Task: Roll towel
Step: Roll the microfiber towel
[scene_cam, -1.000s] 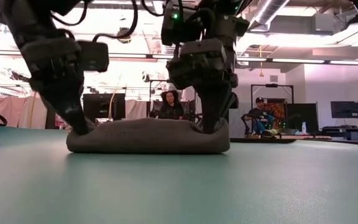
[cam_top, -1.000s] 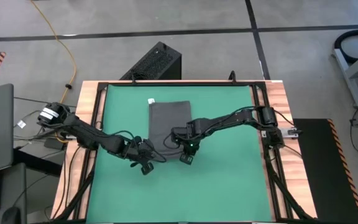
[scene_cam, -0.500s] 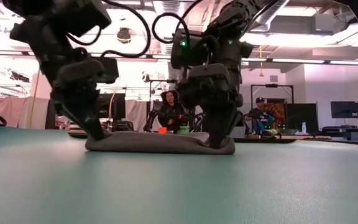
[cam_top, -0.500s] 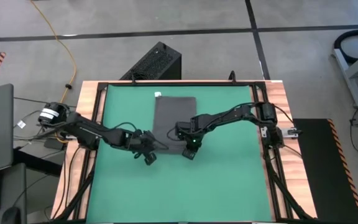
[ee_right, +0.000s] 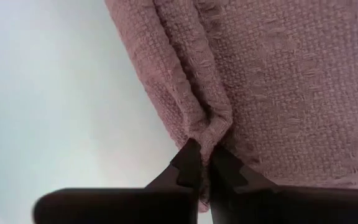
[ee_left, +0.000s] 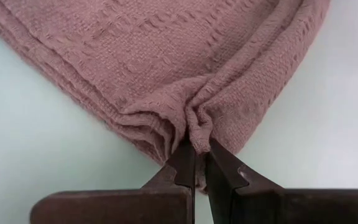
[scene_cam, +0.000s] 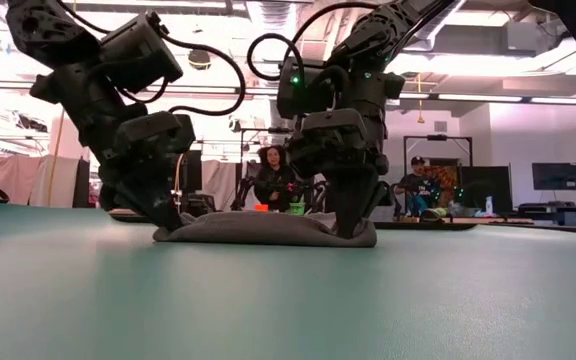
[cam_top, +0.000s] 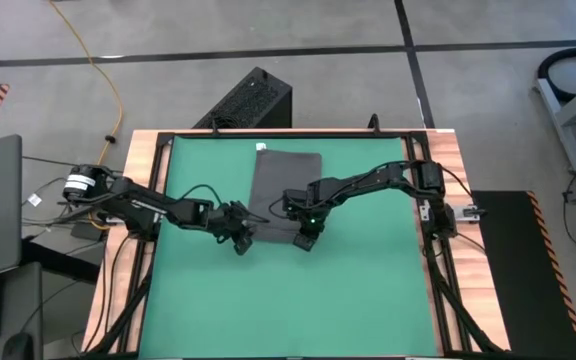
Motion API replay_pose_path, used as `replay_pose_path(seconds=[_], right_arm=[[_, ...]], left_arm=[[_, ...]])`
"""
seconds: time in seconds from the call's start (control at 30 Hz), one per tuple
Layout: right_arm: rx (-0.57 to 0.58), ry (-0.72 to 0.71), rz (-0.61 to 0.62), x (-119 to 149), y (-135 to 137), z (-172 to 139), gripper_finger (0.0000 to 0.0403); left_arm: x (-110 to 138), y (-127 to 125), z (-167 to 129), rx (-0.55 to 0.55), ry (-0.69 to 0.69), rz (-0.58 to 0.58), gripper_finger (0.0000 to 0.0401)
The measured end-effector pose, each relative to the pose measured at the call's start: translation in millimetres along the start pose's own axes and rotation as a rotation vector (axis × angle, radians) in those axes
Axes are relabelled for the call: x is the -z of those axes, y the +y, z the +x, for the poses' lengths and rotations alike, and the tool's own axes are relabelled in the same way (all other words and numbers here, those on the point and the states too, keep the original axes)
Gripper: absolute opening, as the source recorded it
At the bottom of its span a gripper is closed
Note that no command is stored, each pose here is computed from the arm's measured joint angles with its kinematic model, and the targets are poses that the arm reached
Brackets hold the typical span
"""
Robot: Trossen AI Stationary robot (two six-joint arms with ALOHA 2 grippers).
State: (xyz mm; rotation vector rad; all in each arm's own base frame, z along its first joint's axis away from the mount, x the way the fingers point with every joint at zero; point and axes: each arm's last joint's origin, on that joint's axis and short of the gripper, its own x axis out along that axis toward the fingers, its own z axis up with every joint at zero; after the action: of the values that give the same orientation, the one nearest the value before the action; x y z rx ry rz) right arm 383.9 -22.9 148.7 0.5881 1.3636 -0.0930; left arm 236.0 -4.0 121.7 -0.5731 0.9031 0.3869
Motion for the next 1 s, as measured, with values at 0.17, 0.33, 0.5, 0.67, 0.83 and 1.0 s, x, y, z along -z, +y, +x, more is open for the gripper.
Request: replay_pose_path(seconds=[0.17,0.33,0.5,0.67,0.83,1.0], right_arm=[[0.019,-0.01,-0.029,1.4,-1.8,-10.1,0.0067],[0.045,-0.083,-0.064,4.3,0.4,-40.4,0.0075],[0.106,-0.153,-0.128,9.1,-0.1,-68.8,0.0076],[0.148,-0.126,-0.168,19.6,-3.7,-87.9,0.0077],[0.152,-0.107,-0.194,19.9,-3.2,-83.9,0.0077],[0.077,-0.298,-0.356,23.7,29.2,-105.1,0.0075]], left_arm=[[0.5,0.7,0.1,0.003,0.013,0.027,0.0],[1.3,1.0,0.4,0.006,0.025,0.028,0.0],[1.9,1.0,0.5,0.013,0.033,0.028,0.0],[2.0,1.1,0.5,0.013,0.035,0.031,0.0],[1.8,1.5,0.6,0.001,0.025,0.038,0.0004],[2.0,1.6,0.7,0.001,0.026,0.044,0.0005]])
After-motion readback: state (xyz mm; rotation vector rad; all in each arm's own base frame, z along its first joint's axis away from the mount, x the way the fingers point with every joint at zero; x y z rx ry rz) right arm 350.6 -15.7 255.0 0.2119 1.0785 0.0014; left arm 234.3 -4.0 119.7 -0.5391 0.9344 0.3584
